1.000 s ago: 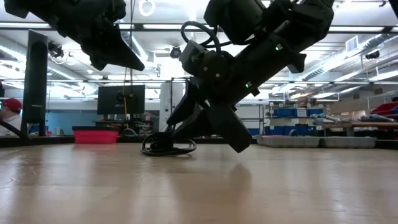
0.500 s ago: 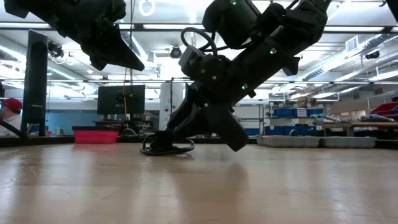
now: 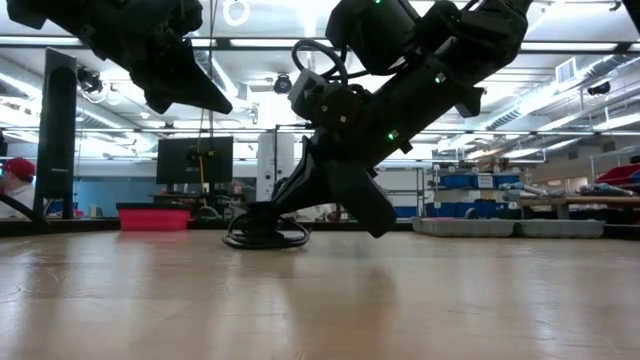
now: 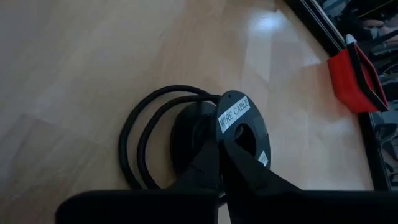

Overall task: Coil cords
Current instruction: Uncoil the black wire from the black spool

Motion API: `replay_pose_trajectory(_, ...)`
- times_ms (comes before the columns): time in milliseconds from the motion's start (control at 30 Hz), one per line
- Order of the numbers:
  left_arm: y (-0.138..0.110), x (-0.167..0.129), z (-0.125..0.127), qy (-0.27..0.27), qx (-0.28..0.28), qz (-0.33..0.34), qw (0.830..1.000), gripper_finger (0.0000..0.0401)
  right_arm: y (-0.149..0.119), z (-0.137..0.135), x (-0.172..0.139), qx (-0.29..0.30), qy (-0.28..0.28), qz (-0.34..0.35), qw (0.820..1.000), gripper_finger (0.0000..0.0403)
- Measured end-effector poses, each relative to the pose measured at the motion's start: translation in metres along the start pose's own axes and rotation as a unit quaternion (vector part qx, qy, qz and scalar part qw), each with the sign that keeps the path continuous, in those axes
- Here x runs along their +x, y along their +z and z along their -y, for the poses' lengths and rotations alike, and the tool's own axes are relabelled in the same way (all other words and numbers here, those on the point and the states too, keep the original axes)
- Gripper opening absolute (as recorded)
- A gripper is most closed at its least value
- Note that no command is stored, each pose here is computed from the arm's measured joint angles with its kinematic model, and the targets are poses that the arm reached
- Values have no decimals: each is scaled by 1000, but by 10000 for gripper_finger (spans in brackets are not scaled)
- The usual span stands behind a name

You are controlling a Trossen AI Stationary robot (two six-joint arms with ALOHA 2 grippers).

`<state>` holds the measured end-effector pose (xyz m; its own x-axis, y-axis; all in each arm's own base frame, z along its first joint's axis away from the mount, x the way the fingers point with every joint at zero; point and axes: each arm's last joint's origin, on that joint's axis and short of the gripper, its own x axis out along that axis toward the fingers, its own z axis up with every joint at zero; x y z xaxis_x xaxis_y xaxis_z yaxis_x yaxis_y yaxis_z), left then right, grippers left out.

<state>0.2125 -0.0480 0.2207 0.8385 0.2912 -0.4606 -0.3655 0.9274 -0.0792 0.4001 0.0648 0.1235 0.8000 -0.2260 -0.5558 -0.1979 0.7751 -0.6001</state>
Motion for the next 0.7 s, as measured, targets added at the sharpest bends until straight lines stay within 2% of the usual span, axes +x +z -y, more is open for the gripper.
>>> replay_pose_trajectory(133, -1, 3, 5, -50, -9, -17, 999, 1, -1, -1, 0, -1, 7, -1, 1000, 3)
replay_pose_trajectory(300, -13, 23, 16, -79, -1, -46, 996, 1, -1, -1, 0, -3, 6, -3, 1000, 1)
replay_pose_trajectory(367, -21, 33, 20, -78, 5, -63, 995, 1, 0, -3, -2, -5, 6, -4, 1000, 1)
replay_pose_trajectory(500, -35, 46, 22, -59, -19, -97, 993, 1, -1, -5, -4, -12, 3, -21, 1000, 1)
replay_pose_trajectory(700, -40, 47, 20, -43, -70, -122, 989, 1, -2, -11, -7, 0, 14, -45, 999, 1)
